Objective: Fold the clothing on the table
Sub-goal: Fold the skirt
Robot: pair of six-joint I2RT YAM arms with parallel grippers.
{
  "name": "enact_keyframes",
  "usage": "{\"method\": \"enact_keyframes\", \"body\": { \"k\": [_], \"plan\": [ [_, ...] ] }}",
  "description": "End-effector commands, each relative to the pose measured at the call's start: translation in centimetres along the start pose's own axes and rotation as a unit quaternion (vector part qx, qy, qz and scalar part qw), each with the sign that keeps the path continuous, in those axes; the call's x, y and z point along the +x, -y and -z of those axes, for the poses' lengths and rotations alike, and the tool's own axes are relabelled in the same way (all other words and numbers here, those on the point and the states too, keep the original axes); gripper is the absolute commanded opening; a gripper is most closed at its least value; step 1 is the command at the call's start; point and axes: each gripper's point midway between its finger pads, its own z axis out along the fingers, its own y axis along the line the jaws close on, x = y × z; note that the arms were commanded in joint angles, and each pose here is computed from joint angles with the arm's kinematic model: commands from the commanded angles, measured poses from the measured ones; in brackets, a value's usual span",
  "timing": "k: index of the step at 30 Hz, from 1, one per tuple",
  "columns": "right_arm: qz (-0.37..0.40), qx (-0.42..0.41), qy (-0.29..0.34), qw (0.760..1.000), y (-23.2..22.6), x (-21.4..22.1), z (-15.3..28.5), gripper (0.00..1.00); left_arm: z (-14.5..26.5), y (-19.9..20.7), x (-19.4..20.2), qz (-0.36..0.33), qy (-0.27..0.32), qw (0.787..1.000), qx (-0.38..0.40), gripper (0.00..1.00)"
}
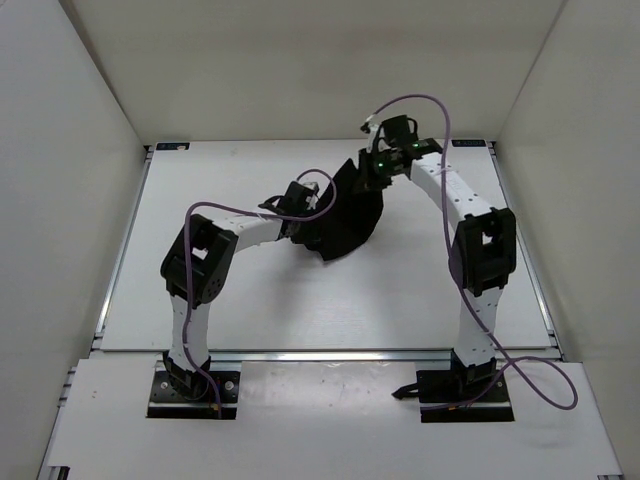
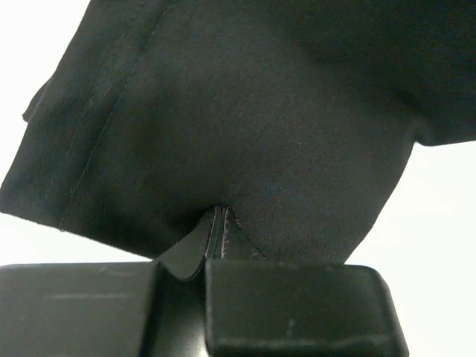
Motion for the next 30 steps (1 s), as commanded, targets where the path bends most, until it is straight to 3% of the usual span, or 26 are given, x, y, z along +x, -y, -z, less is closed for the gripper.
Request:
{"method": "enact_keyframes", "body": {
  "k": [1,9,18,21,23,24,27,30],
  "plan": [
    [0.012,-0.021,-0.051,0.998,-3.7,3.2,-1.4,0.01,-1.5,-0.4,3.6,0.024,-0.063,0.998,0.011,0.0],
    [0.019,-0.065,-0.101,0.993,-8.7,7.0,-4.4,0.0,-1.6,-1.5,4.6,0.046,-0.068,0.996,0.016,0.0],
    [-0.003,-0.08,-0.124,0.989,-8.4,10.2,-5.8,0.02,-0.8,-2.0,4.9,0.065,-0.066,0.995,0.029,0.0],
    [-0.008,-0.097,-0.121,0.988,-8.6,9.7,-5.7,0.23,-0.6,-1.7,4.9,0.066,-0.064,0.995,0.035,0.0],
    [-0.006,-0.112,-0.109,0.988,-9.2,8.7,-5.0,0.47,-0.4,-1.6,5.3,0.065,-0.071,0.995,0.038,0.0],
    [0.003,-0.114,-0.088,0.99,-9.5,7.6,-4.6,0.54,-0.1,-1.5,5.0,0.065,-0.068,0.995,0.042,0.0],
    [0.006,-0.124,-0.035,0.992,-9.6,4.8,-1.9,0.63,0.7,-1.5,4.4,0.069,-0.06,0.995,0.046,0.0],
    [-0.007,-0.129,0.013,0.992,-8.9,2.1,1.3,0.63,2.2,-1.4,3.7,0.078,-0.049,0.994,0.056,0.0]
  ]
}}
